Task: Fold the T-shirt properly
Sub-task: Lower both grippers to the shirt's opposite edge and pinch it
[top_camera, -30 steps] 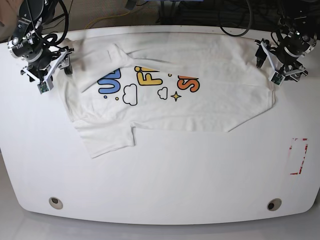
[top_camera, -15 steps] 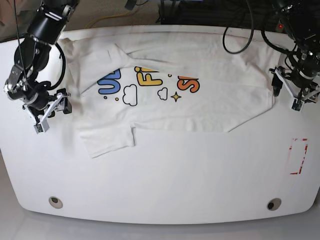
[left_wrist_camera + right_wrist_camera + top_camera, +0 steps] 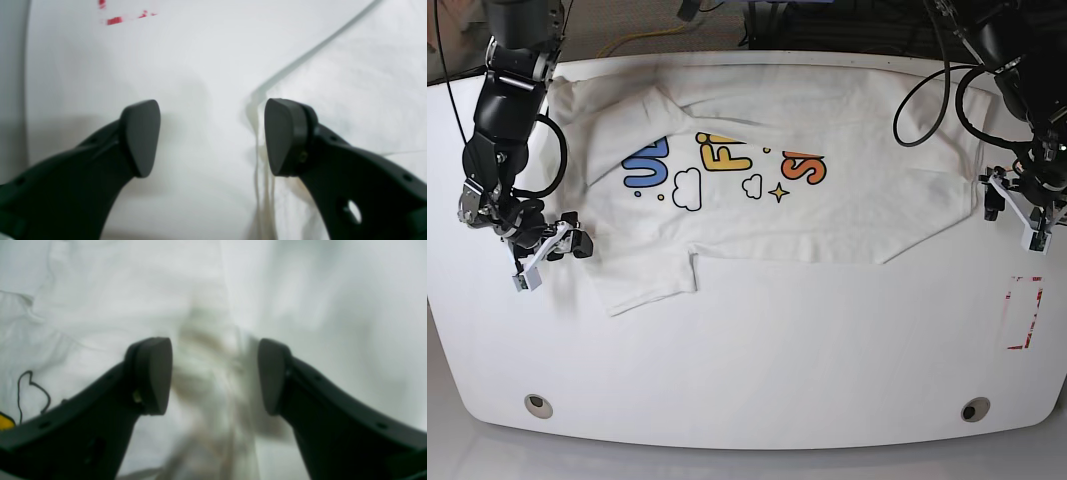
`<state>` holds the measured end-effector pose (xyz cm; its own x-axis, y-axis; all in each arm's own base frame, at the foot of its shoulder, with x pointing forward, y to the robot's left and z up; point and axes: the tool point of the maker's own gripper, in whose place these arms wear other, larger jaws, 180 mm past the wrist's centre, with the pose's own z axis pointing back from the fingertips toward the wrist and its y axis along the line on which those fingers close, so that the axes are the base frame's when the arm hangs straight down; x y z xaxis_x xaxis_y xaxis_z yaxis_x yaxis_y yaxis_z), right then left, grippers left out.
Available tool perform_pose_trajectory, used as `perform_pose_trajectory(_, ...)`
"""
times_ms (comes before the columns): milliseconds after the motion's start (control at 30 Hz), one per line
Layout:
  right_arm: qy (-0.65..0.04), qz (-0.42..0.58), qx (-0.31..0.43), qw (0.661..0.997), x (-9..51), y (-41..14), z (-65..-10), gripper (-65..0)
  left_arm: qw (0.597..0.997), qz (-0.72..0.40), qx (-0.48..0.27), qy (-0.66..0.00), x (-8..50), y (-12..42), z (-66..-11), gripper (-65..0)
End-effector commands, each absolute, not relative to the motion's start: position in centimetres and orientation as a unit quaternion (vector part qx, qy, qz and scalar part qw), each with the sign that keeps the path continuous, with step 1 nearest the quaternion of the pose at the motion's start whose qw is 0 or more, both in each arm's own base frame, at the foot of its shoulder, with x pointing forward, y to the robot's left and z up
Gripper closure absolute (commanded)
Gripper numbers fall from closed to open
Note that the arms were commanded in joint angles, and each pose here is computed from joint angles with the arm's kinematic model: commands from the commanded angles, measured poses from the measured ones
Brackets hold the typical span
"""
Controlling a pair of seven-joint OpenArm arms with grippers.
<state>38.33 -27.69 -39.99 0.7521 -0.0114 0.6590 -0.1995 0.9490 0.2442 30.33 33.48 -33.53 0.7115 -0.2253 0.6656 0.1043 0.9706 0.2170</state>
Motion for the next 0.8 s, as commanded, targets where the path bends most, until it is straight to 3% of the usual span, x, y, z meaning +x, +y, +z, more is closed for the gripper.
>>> perform_pose_trajectory(0,-0.377,0.048,0.152,0.912,40.1,-28.4,-38.5,-37.3,0.914,-0.087,0.081,-0.388,31.3,33.9,-32.5,-45.7)
perform_pose_trajectory(767,-0.359,0.066,0.200,0.909,40.3,-22.7,-41.1,-37.1,0.933,-0.023,-0.061,-0.354,36.0,29.5,-38.6,-45.8)
